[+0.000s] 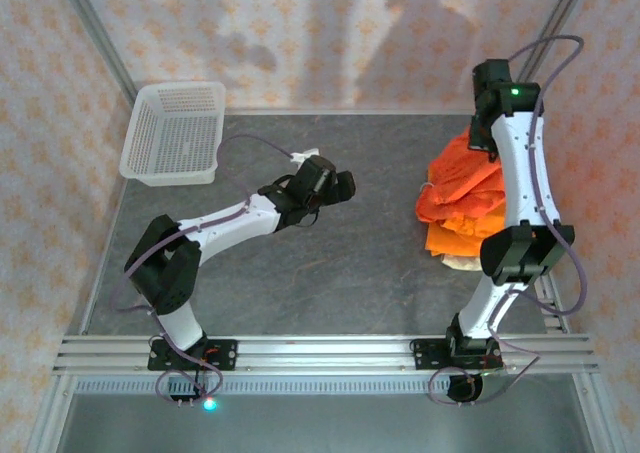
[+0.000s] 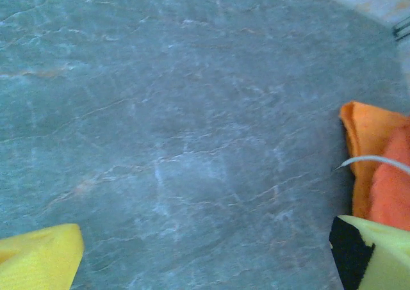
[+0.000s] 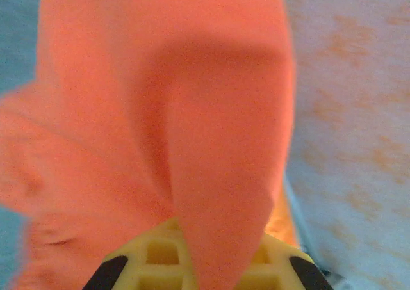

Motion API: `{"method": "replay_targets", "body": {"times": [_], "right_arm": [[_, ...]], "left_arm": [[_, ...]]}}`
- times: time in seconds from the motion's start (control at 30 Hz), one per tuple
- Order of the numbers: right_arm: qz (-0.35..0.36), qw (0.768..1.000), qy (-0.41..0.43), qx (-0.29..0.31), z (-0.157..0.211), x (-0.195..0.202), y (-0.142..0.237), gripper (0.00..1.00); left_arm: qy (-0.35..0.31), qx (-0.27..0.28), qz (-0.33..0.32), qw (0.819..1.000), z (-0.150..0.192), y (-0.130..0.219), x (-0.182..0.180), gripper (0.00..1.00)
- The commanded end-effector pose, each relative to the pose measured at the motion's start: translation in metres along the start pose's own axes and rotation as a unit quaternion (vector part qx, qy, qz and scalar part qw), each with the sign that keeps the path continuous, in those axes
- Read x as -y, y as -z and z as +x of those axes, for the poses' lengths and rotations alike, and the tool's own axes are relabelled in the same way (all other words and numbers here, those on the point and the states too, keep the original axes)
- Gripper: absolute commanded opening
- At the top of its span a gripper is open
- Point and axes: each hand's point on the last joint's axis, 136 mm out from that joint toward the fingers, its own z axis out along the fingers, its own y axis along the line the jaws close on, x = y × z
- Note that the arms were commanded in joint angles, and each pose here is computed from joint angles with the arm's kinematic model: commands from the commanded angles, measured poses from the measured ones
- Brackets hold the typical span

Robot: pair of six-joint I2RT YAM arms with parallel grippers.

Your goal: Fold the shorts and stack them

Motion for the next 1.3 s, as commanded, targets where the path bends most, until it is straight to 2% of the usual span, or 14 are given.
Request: {"method": "replay_targets", "body": {"times": [0.0,0.13,0.17,0.27,0.3,0.37,0.47,0.57,0.67,0.83,0.97,1.03,1.13,1.27], "right_arm": [[0.125,0.991,0.051,-0.025,0.01,0.038,-0.025,0.03],[0.186,0.979,0.042,-0.066,0.022,0.064,-0.065,0.18],[0.201,0.976,0.032,-0.075,0.025,0.073,-0.073,0.25],[0.215,0.973,-0.015,-0.086,0.029,0.089,-0.08,0.86],[0.204,0.976,-0.032,-0.075,0.026,0.089,-0.075,1.0],[0.142,0.986,-0.079,-0.048,0.02,0.077,-0.063,1.0],[-0.039,0.988,-0.15,0.007,0.01,0.034,-0.035,0.99],[-0.247,0.95,-0.186,0.048,0.006,-0.024,-0.001,0.99],[-0.359,0.912,-0.192,0.056,0.014,-0.065,0.017,0.99],[-0.321,0.926,-0.16,0.121,0.036,-0.076,-0.011,0.99],[-0.3,0.917,-0.156,0.211,0.046,-0.076,-0.037,0.99],[-0.301,0.914,-0.142,0.234,0.055,-0.084,-0.053,0.99],[-0.305,0.914,-0.102,0.247,0.065,-0.095,-0.065,0.99],[-0.293,0.921,-0.089,0.24,0.07,-0.107,-0.097,0.99]], "left_arm": [[-0.021,0.012,-0.027,0.999,-0.005,0.01,-0.013,1.0],[-0.029,0.019,-0.043,0.998,-0.005,0.017,-0.023,1.0],[-0.032,0.024,-0.051,0.998,-0.007,0.021,-0.027,1.0],[-0.038,0.05,-0.077,0.995,-0.019,0.041,-0.042,1.0],[-0.041,0.064,-0.086,0.993,-0.025,0.049,-0.047,1.0],[-0.046,0.094,-0.107,0.989,-0.036,0.067,-0.059,1.0],[-0.051,0.14,-0.144,0.978,-0.055,0.095,-0.082,1.0],[-0.041,0.169,-0.17,0.97,-0.068,0.115,-0.11,1.0],[-0.027,0.198,-0.198,0.96,-0.076,0.131,-0.142,1.0],[-0.053,0.265,-0.248,0.93,-0.083,0.161,-0.19,1.0],[-0.076,0.308,-0.282,0.905,-0.074,0.17,-0.222,1.0],[-0.086,0.316,-0.293,0.898,-0.068,0.169,-0.232,1.0],[-0.095,0.318,-0.331,0.883,-0.063,0.166,-0.25,1.0],[-0.109,0.334,-0.327,0.878,-0.07,0.164,-0.251,1.0]]}}
